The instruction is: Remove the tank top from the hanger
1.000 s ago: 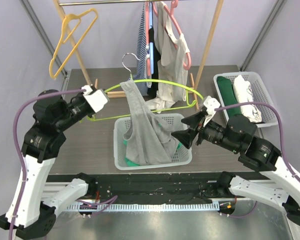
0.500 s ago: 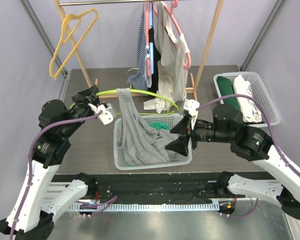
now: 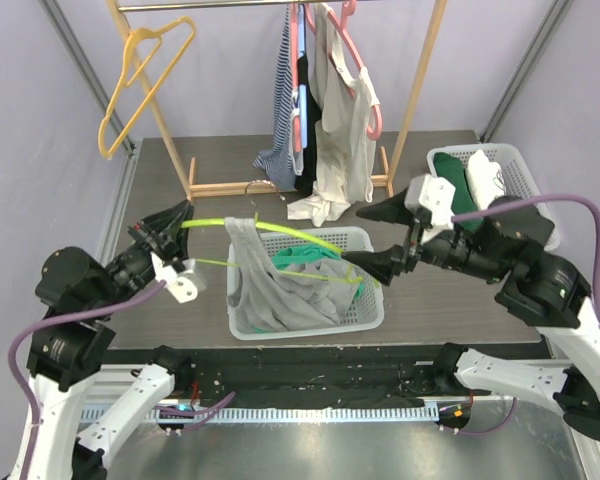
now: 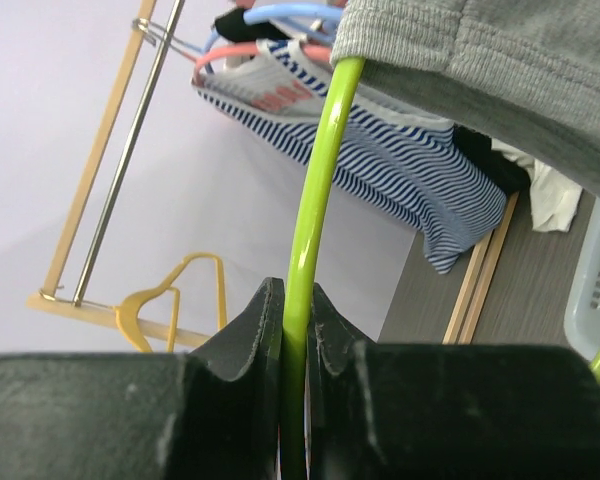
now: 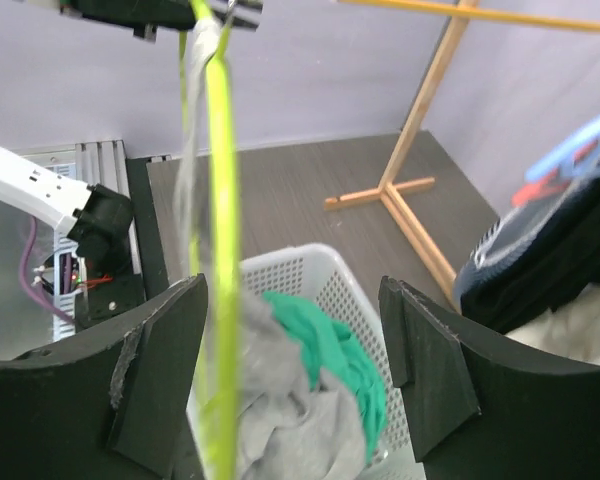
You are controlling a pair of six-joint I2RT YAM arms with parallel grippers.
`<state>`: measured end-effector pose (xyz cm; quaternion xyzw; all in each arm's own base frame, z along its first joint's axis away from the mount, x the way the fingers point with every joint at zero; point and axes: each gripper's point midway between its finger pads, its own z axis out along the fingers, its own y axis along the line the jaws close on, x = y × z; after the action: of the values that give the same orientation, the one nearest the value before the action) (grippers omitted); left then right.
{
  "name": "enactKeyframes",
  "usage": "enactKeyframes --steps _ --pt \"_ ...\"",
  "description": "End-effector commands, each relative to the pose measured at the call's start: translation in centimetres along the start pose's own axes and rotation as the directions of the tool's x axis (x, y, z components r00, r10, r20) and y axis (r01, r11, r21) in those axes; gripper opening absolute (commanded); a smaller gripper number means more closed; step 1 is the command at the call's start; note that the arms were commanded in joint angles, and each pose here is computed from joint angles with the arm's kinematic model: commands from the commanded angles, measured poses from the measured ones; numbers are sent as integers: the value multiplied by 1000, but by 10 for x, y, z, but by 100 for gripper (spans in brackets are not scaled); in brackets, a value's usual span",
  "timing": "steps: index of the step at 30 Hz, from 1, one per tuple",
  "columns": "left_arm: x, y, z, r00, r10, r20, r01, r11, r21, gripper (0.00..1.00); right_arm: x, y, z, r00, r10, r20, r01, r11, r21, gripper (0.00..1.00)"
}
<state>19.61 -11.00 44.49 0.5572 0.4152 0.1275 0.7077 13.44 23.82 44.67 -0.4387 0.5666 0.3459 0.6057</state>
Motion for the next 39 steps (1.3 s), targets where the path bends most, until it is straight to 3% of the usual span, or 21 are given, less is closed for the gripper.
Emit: enactKeyframes --steps 1,8,13,15,20,23,26,27,39 --pt "-25 2 -9 995 -39 97 38 999 12 0 -26 0 35 995 -102 22 104 989 -102 78" --pt "-19 -6 -6 996 -30 87 28 999 29 0 -7 25 50 991 -90 -97 58 954 -296 78" --pt "-8 -8 2 998 20 52 -22 999 39 0 3 27 50 988 -83 -133 39 950 -309 76" --pt "-4 -8 4 998 52 37 -53 998 40 0 1 18 49 987 -94 -131 57 964 -258 75" --pt "3 -20 5 992 120 35 -122 990 64 0 -28 -31 45 993 -110 -40 112 993 39 74" --pt "7 -23 6 989 146 31 -148 986 71 0 -40 -33 39 995 -103 17 101 992 73 74" --pt "9 -18 10 990 142 16 -143 988 58 0 -26 -6 41 996 -91 -20 89 992 -87 74" --pt "11 -17 12 991 136 11 -136 989 58 0 -20 16 43 996 -78 -31 69 975 -212 72" --pt "7 -6 16 992 123 18 -124 992 29 0 20 37 49 987 -1 -159 -50 946 -320 69"
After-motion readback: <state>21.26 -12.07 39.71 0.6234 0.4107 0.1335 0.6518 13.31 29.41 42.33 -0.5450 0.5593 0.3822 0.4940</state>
